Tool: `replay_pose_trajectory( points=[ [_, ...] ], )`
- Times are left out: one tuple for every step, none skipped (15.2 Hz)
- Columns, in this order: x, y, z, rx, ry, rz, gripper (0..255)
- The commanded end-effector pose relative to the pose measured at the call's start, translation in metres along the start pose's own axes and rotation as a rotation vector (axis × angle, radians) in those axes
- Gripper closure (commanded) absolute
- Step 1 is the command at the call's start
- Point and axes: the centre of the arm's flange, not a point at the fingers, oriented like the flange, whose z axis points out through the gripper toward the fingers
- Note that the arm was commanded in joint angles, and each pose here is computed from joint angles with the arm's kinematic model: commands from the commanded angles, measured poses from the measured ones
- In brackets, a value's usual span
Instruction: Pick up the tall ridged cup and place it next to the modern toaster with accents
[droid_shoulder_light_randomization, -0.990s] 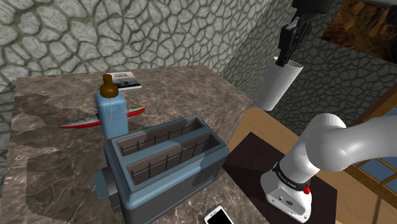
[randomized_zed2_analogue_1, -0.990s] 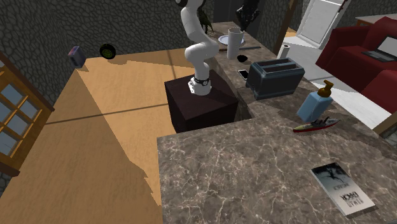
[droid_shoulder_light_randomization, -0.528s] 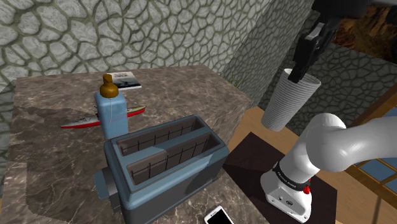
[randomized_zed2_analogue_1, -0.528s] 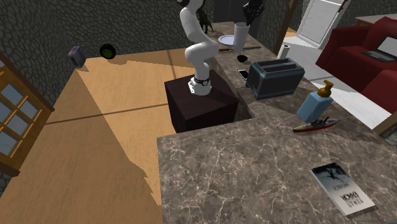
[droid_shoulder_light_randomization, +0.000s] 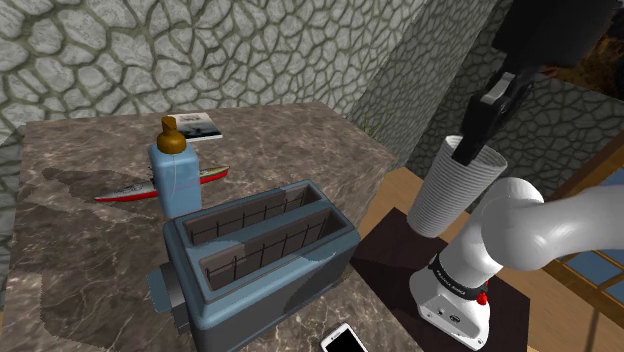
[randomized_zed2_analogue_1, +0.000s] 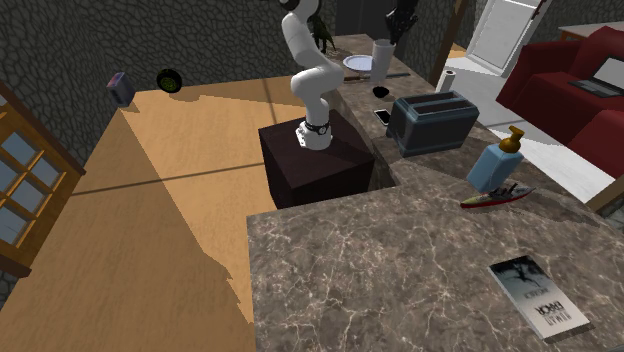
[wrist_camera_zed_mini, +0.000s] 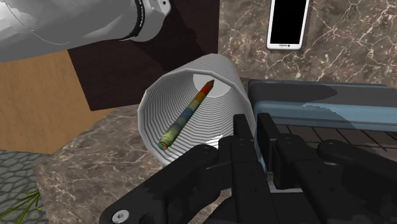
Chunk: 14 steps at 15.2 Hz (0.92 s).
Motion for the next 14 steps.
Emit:
replay_pose_trajectory(
  points=[
    [0.002,-0.001,0.011,0.000,0.000,0.000,255],
    [0.002,-0.001,0.016,0.000,0.000,0.000,255],
    [0.002,-0.001,0.021,0.000,0.000,0.000,255],
    [0.002,-0.002,0.026,0.000,0.000,0.000,255],
    [0.002,-0.002,0.032,0.000,0.000,0.000,255],
    [0.002,-0.003,0.037,0.000,0.000,0.000,255],
    [0.002,-0.003,0.042,0.000,0.000,0.000,255],
    [0.002,-0.004,0.048,0.000,0.000,0.000,255],
    [0.003,-0.004,0.053,0.000,0.000,0.000,255],
    [0.003,-0.005,0.058,0.000,0.000,0.000,255],
    [0.003,-0.005,0.063,0.000,0.000,0.000,255],
    [0.003,-0.005,0.069,0.000,0.000,0.000,255],
    [0.003,-0.006,0.074,0.000,0.000,0.000,255],
    [0.003,-0.006,0.079,0.000,0.000,0.000,255]
  ],
)
